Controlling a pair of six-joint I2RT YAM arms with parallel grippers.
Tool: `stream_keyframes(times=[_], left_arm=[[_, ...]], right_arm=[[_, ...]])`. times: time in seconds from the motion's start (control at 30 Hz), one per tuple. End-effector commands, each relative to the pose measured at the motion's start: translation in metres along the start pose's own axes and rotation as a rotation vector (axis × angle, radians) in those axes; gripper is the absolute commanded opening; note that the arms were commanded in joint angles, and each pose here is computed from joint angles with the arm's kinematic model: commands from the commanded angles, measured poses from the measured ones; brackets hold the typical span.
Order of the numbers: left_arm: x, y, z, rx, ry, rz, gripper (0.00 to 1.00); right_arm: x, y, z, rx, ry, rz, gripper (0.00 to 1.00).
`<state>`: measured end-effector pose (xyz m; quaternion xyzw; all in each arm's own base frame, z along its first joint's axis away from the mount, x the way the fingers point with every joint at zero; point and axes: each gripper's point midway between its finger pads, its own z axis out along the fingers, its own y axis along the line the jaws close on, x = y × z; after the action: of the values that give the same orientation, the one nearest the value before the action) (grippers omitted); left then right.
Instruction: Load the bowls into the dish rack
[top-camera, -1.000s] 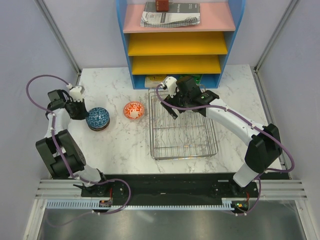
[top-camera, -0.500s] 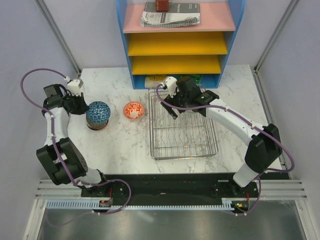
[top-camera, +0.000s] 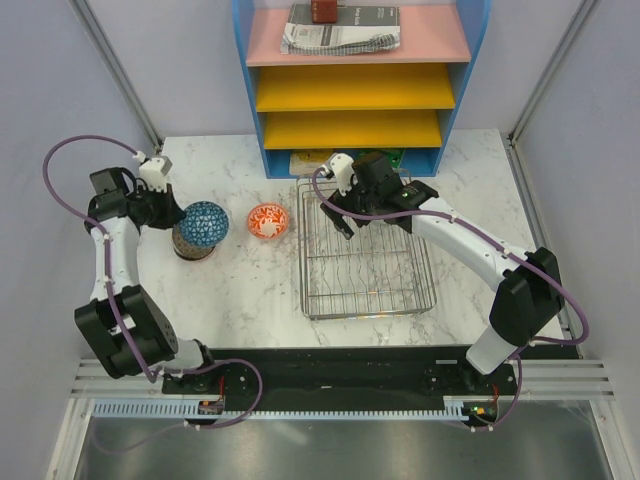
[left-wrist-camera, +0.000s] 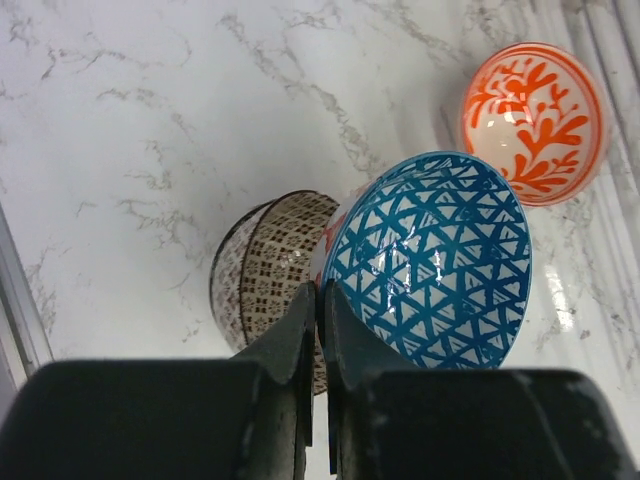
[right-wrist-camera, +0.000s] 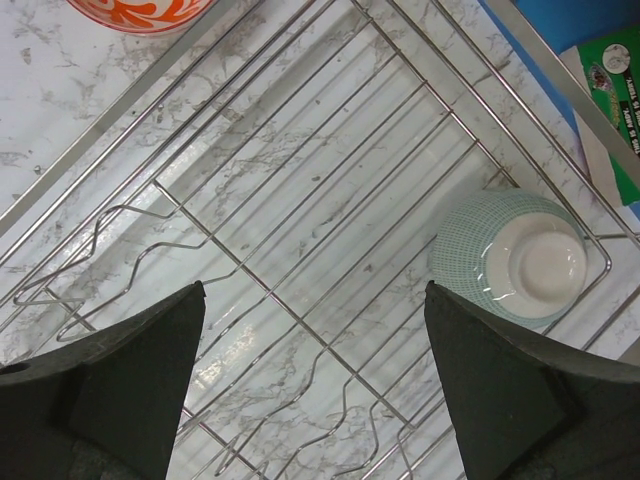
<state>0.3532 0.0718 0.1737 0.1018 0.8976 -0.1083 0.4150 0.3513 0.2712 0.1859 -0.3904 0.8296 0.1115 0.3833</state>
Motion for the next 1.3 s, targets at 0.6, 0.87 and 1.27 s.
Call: stream_keyframes(times=[0.6, 0.87, 1.27], left_arm=[[-0.076, -0.189, -0.022, 0.443, -0.152, 0.272, 0.02], [-0.103, -0.252, -0.008, 0.609, -0.147, 0.347, 0.02], [-0.108, -0.307, 0.026, 0.77, -0.12, 0.414, 0.02]], right_arm=[[-0.063, 0.046, -0.029, -0.551, -0.213, 0.425, 0.98], [-0.06, 0.041, -0.034, -0.726, -0.264, 0.584, 0.98], [-0.051, 0.047, -0.054, -0.916, -0.305, 0.702, 0.98]])
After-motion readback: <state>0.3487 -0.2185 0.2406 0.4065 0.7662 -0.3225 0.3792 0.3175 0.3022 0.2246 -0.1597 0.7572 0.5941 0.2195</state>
